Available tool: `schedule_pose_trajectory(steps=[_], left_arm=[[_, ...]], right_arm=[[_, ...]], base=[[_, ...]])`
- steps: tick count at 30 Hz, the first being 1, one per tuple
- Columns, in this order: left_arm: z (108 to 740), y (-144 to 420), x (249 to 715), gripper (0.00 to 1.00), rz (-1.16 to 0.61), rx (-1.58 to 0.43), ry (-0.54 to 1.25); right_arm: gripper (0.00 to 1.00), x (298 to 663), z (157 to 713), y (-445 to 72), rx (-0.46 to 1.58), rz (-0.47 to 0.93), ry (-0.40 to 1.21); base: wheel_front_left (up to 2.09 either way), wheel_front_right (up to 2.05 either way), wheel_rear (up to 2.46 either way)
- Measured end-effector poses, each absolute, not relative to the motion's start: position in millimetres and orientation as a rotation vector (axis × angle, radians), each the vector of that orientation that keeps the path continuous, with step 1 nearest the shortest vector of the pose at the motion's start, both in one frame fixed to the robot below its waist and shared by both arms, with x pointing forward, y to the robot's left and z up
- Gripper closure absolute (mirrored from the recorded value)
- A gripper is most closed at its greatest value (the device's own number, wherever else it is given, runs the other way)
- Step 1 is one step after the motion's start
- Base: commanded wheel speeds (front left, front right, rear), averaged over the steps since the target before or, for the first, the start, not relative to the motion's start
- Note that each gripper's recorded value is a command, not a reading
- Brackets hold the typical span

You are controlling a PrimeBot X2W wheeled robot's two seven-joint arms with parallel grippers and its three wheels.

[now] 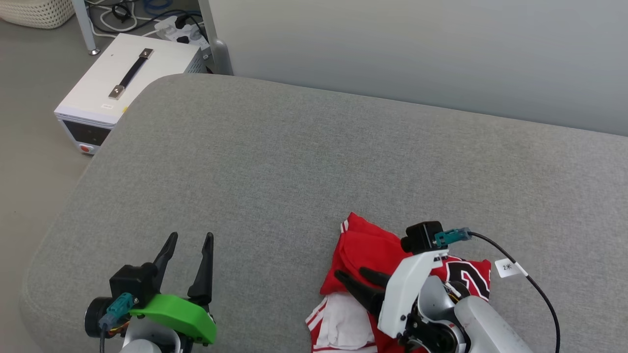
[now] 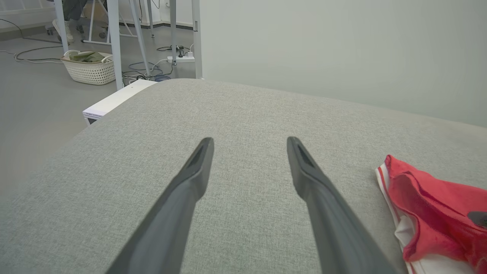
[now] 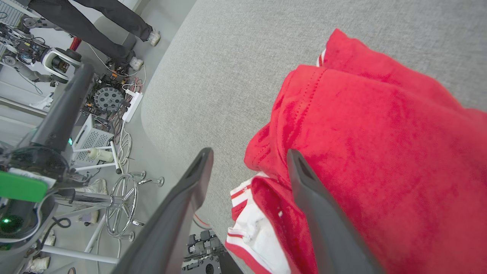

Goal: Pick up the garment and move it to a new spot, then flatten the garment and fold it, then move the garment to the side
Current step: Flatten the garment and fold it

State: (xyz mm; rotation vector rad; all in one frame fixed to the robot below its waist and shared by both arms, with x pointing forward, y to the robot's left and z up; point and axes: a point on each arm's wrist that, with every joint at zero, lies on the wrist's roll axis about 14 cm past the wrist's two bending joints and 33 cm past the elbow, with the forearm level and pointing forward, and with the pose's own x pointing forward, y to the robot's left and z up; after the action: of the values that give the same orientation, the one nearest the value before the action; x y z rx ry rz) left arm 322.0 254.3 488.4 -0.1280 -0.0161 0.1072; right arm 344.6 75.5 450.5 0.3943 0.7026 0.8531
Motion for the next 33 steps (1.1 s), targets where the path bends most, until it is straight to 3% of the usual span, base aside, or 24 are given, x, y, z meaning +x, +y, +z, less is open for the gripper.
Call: schedule_pose_trajectory(steps=[6, 11, 22, 33], left_arm=[[492.6, 246.7, 327.3, 0.00, 0.079, -0.125, -0.029], [500.2, 235.5, 335.1, 0.00, 0.039, -0.126, -0.051], [524.0, 200.0, 354.1, 0.00, -0.066, -0.154, -0.124], [541.1, 177.7, 365.1, 0.00, -0.124, -0.177, -0.176]], right_arm=[[0.00, 352.6, 473.2, 74.9, 0.409, 0.860, 0.633], [0.00, 381.4, 506.1, 52.8, 0.274, 0.800, 0.454], [0.00, 425.5, 568.5, -79.0, -0.094, 0.540, 0.056], [0.00, 407.4, 586.3, -177.0, -0.138, 0.295, -0.135]], base=[[0.00, 0.00, 0.00], [0.00, 0.00, 0.00], [0.00, 0.00, 0.00], [0.00, 0.00, 0.00]])
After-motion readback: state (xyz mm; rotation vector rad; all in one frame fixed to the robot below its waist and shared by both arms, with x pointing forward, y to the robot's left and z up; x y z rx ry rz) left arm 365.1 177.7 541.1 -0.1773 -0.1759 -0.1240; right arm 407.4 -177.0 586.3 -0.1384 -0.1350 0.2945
